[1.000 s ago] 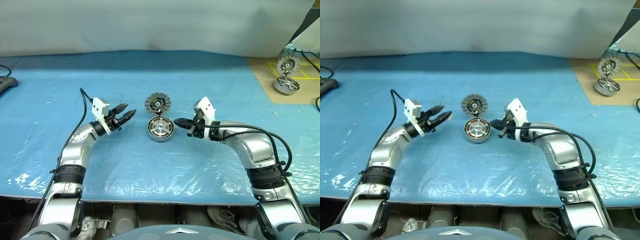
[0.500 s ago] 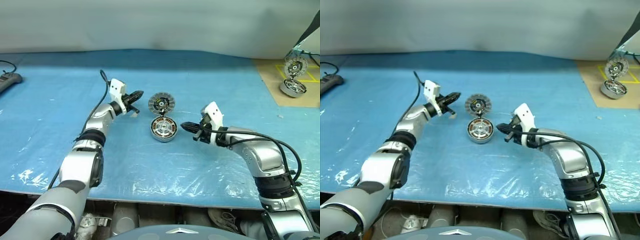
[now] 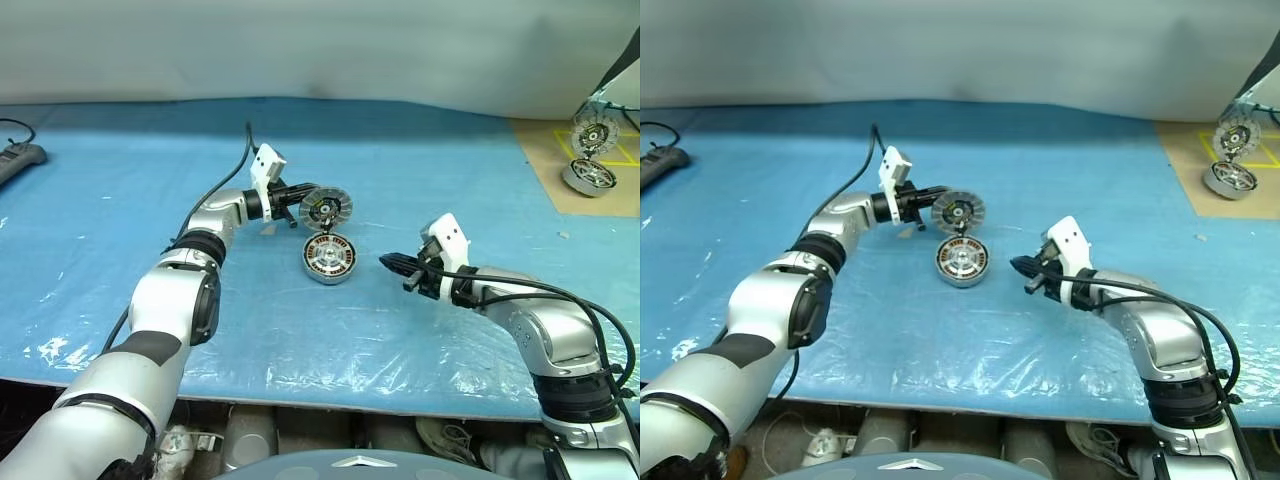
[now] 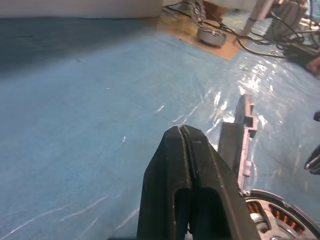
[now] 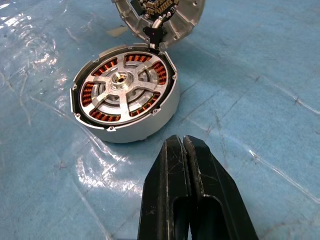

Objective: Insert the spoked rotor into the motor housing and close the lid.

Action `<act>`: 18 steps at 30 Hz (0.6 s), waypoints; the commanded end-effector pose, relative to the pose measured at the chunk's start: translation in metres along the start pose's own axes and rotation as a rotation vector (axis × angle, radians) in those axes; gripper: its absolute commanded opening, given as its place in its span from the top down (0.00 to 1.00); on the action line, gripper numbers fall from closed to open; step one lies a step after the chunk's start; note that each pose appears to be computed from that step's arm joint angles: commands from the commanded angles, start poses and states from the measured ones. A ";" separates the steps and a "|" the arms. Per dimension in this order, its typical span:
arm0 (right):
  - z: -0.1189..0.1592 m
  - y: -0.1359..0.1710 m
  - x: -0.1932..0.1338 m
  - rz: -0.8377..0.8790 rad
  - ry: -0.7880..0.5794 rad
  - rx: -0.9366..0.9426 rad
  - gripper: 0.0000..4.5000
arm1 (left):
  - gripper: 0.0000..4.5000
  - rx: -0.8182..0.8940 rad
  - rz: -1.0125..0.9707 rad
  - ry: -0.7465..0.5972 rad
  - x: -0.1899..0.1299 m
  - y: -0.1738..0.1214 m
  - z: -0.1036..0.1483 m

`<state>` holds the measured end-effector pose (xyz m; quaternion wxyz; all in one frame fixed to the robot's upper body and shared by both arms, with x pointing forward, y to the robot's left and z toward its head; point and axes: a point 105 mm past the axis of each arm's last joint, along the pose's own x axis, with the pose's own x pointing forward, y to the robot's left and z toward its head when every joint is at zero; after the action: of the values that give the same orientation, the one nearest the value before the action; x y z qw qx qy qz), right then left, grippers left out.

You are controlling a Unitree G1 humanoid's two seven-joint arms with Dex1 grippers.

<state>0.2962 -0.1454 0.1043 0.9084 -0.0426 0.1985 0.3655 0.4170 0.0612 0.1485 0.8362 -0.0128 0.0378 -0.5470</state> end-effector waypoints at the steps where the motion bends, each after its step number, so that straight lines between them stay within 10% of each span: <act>1: 0.014 -0.003 -0.016 -0.024 -0.039 -0.037 1.00 | 1.00 0.092 -0.136 -0.002 0.011 -0.016 0.022; 18: 0.003 0.038 -0.062 -0.021 -0.160 -0.138 1.00 | 1.00 0.290 -0.561 0.149 0.017 -0.081 -0.042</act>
<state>0.2324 -0.1625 0.1226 0.9175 -0.0537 0.1353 0.3700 0.3456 0.0173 0.1015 0.6472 0.1200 0.0364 -0.7520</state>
